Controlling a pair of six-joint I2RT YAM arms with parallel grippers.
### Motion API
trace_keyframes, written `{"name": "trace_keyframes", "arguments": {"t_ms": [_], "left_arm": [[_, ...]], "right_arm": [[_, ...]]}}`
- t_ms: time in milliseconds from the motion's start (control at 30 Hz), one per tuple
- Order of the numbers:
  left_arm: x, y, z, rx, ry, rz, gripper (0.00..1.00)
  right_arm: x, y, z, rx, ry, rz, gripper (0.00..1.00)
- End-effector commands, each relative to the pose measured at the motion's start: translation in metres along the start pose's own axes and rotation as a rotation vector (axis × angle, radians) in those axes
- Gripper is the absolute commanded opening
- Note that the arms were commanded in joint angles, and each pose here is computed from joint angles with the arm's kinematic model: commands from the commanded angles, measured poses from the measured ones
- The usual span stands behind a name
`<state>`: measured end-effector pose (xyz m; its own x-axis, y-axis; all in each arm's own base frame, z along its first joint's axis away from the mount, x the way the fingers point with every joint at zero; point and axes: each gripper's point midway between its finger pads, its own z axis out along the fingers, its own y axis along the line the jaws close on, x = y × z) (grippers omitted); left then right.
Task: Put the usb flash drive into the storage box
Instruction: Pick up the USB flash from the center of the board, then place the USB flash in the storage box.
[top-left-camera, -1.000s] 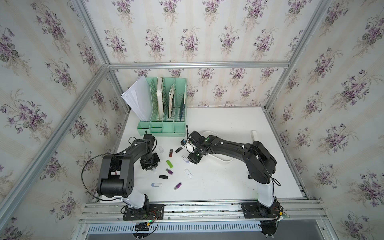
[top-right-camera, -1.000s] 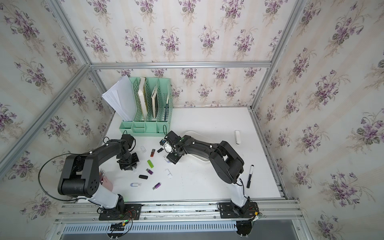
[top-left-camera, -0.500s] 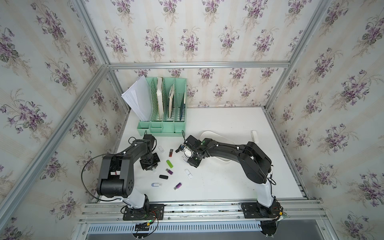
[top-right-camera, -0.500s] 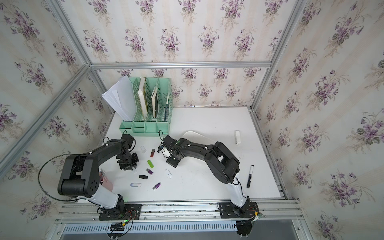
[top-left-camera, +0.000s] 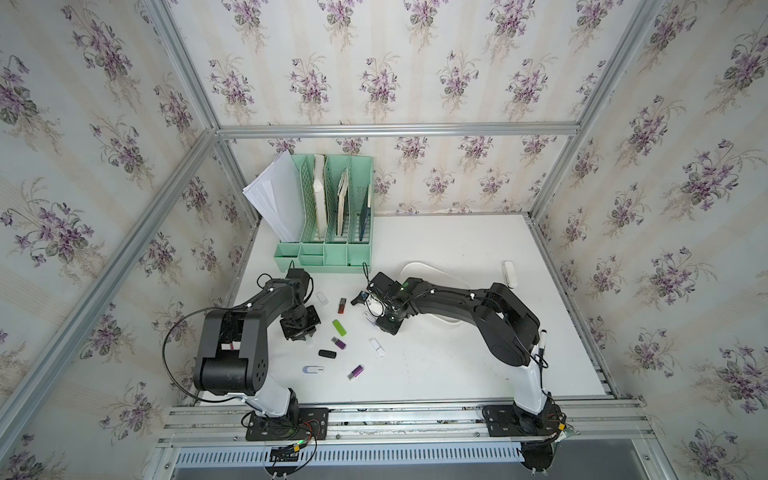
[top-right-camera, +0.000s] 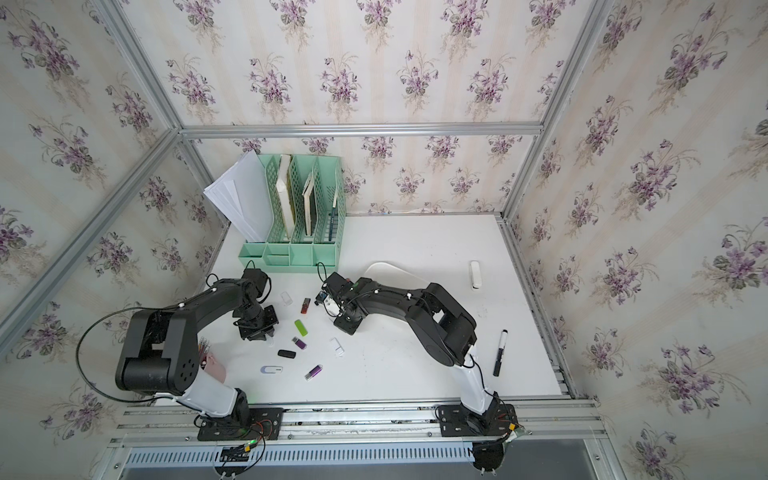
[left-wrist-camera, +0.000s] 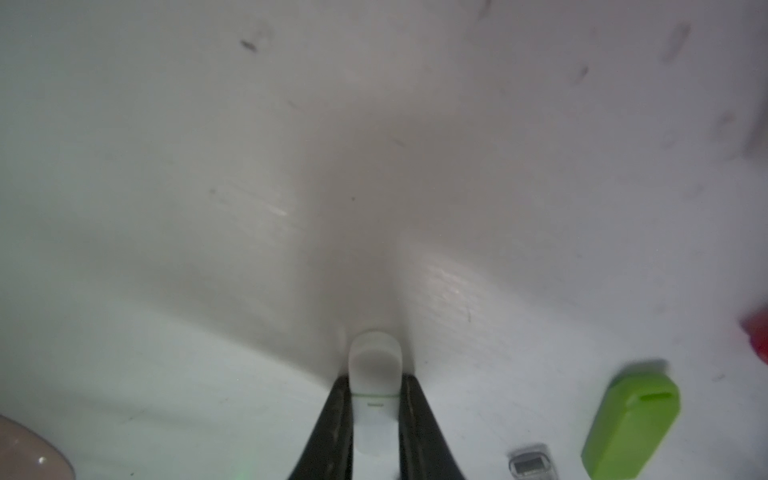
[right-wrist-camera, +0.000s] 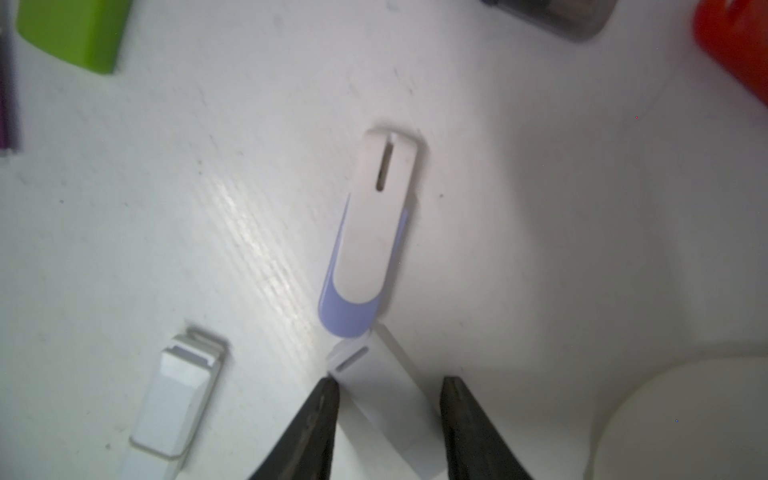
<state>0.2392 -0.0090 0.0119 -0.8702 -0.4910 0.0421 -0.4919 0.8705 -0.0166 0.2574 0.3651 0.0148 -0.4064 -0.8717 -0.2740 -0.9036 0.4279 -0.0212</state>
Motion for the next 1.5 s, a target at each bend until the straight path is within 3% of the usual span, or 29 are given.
{"name": "trace_keyframes", "arguments": {"t_ms": [0, 400, 633, 967, 1233, 1467], "left_arm": [[0.0, -0.003, -0.002, 0.014, 0.004, 0.012, 0.15], [0.0, -0.004, -0.003, 0.022, 0.003, 0.018, 0.13], [-0.001, -0.006, -0.007, 0.027, 0.002, 0.025, 0.13], [-0.003, -0.008, -0.016, 0.033, -0.009, 0.034, 0.12], [-0.012, -0.02, -0.048, 0.055, -0.064, 0.055, 0.1], [-0.023, -0.058, -0.094, 0.08, -0.136, 0.134, 0.1]], "right_arm": [[0.012, -0.001, 0.004, 0.013, 0.048, 0.009, 0.38], [0.019, 0.0, 0.007, 0.009, 0.064, 0.056, 0.21], [0.014, 0.0, -0.002, 0.014, 0.04, 0.069, 0.19], [-0.01, -0.01, -0.044, 0.041, -0.056, 0.094, 0.18], [-0.019, -0.06, -0.101, 0.136, -0.134, 0.175, 0.18], [0.012, -0.113, -0.118, 0.212, -0.127, 0.288, 0.18]]}}
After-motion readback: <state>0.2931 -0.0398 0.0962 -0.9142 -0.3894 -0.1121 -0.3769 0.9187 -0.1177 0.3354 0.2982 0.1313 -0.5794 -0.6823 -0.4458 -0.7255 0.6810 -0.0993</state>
